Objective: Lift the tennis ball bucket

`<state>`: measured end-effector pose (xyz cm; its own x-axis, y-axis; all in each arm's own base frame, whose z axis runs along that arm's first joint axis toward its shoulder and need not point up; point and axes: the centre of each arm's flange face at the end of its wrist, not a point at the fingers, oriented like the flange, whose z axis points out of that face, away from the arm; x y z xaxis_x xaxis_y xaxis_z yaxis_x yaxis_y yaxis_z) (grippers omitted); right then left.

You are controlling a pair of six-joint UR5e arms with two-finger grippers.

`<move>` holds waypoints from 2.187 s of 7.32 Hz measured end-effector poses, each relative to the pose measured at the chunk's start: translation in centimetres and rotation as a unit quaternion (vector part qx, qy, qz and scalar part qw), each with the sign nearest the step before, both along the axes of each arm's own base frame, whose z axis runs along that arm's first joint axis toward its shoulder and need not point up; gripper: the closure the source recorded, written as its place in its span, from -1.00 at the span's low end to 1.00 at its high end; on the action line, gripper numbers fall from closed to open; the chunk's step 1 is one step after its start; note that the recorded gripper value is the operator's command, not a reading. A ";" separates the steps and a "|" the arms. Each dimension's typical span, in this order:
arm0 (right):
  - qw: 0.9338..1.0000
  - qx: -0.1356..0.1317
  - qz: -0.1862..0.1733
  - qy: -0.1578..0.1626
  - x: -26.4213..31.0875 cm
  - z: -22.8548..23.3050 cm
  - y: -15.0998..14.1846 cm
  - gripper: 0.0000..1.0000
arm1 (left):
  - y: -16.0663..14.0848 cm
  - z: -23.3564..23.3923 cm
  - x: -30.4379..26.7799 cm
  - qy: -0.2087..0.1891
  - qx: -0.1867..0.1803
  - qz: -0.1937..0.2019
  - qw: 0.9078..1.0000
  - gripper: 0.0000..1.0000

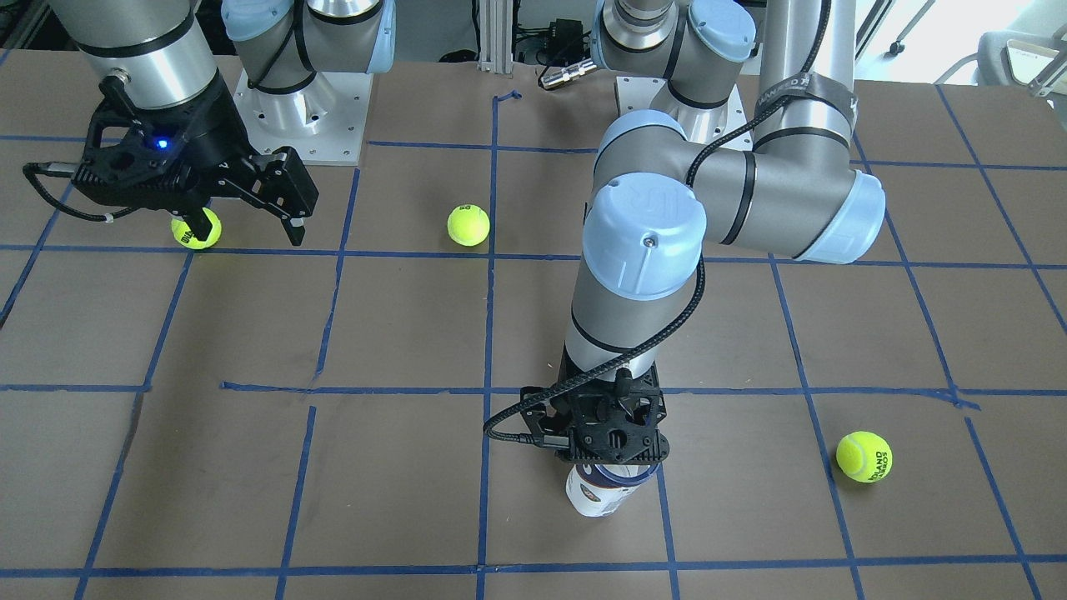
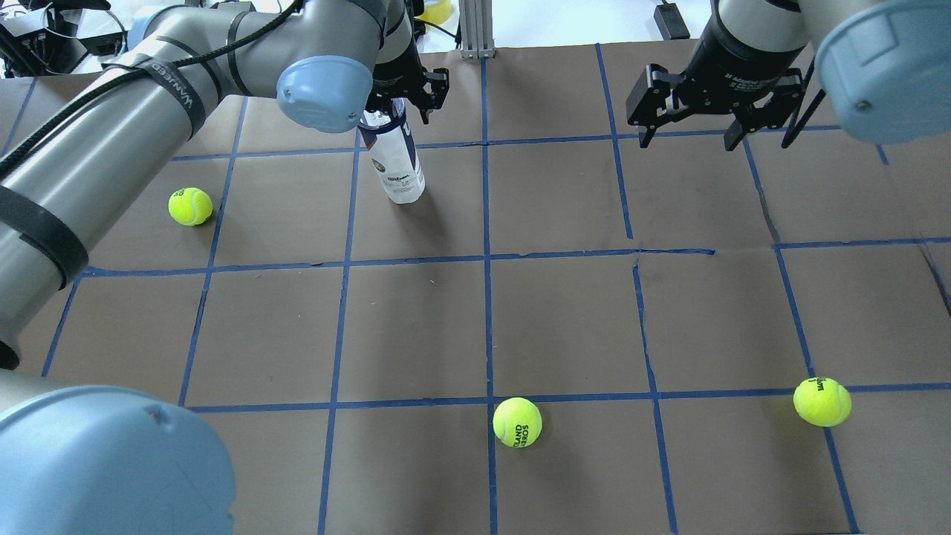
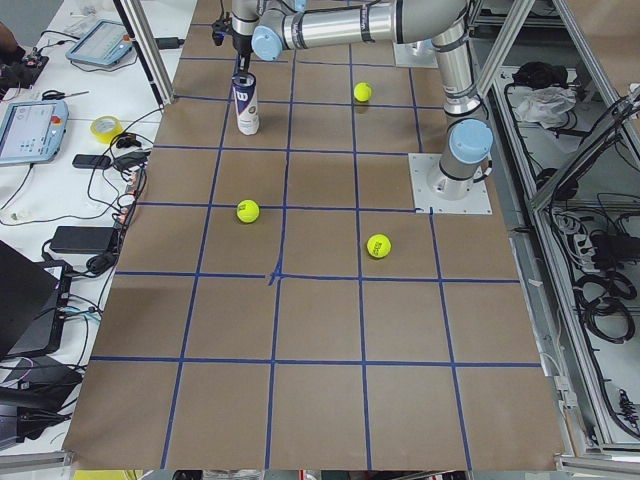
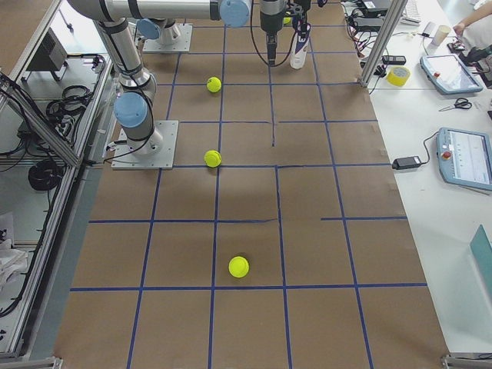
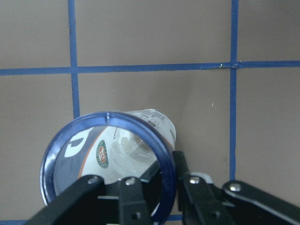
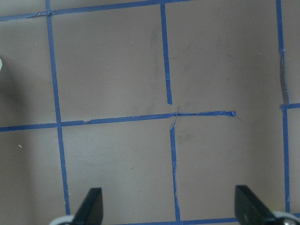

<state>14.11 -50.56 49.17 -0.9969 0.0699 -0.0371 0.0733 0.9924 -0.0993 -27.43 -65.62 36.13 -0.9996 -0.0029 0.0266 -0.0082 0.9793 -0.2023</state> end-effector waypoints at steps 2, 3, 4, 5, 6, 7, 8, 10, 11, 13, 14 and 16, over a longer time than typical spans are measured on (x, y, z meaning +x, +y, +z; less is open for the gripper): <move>1.000 0.001 0.000 0.000 0.0 0.0 0.0 -1.00 | 0.6 0.9 -0.5 0.005 -0.002 0.012 1.000 -0.72; 1.000 0.001 0.000 0.000 0.0 -0.1 0.0 -1.00 | 1.0 1.9 -0.4 0.006 -0.002 0.013 1.000 -0.80; 1.000 0.001 0.000 0.000 0.0 -0.1 0.0 -1.00 | 1.5 3.2 -0.1 0.006 0.001 0.014 1.000 -0.85; 1.000 0.001 0.000 0.000 0.0 -0.1 0.0 -1.00 | 2.2 4.7 0.7 0.004 0.007 0.015 1.000 -1.00; 1.000 0.000 0.000 0.001 0.0 -0.1 0.0 -1.00 | 2.8 6.2 2.3 0.002 0.018 0.018 1.000 -1.00; 1.000 0.000 0.000 0.001 0.0 -0.1 0.0 -1.00 | 3.5 7.6 4.6 -0.002 0.029 0.016 0.999 -1.00; 1.000 0.000 0.000 0.001 0.0 0.0 0.0 -1.00 | 4.2 8.9 6.9 -0.006 0.040 0.008 0.999 -1.00; 1.000 0.001 0.000 0.001 0.0 0.0 0.0 -1.00 | 5.8 10.9 11.8 -0.007 0.062 -0.005 0.998 -1.00; 1.000 0.001 0.000 0.001 0.0 -0.1 0.0 -1.00 | 7.4 11.6 13.6 -0.005 0.072 -0.004 0.997 -1.00; 1.000 0.002 0.000 0.001 0.0 -0.1 0.0 -1.00 | 11.0 11.2 14.7 -0.008 0.086 0.004 0.996 -1.00; 1.000 0.002 0.001 0.002 0.0 -0.1 0.0 -1.00 | 12.2 11.3 15.0 -0.009 0.084 0.006 0.996 -1.00; 1.000 0.002 -0.002 0.001 0.0 -0.1 0.0 -1.00 | 14.0 11.7 15.4 -0.012 0.081 0.007 0.997 -1.00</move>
<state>14.08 -50.55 49.06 -0.9967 0.0736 -0.0341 0.0766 0.9925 -0.0958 -12.02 -51.61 47.86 -0.9998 -0.0189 0.0013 -0.0189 0.9990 -0.0412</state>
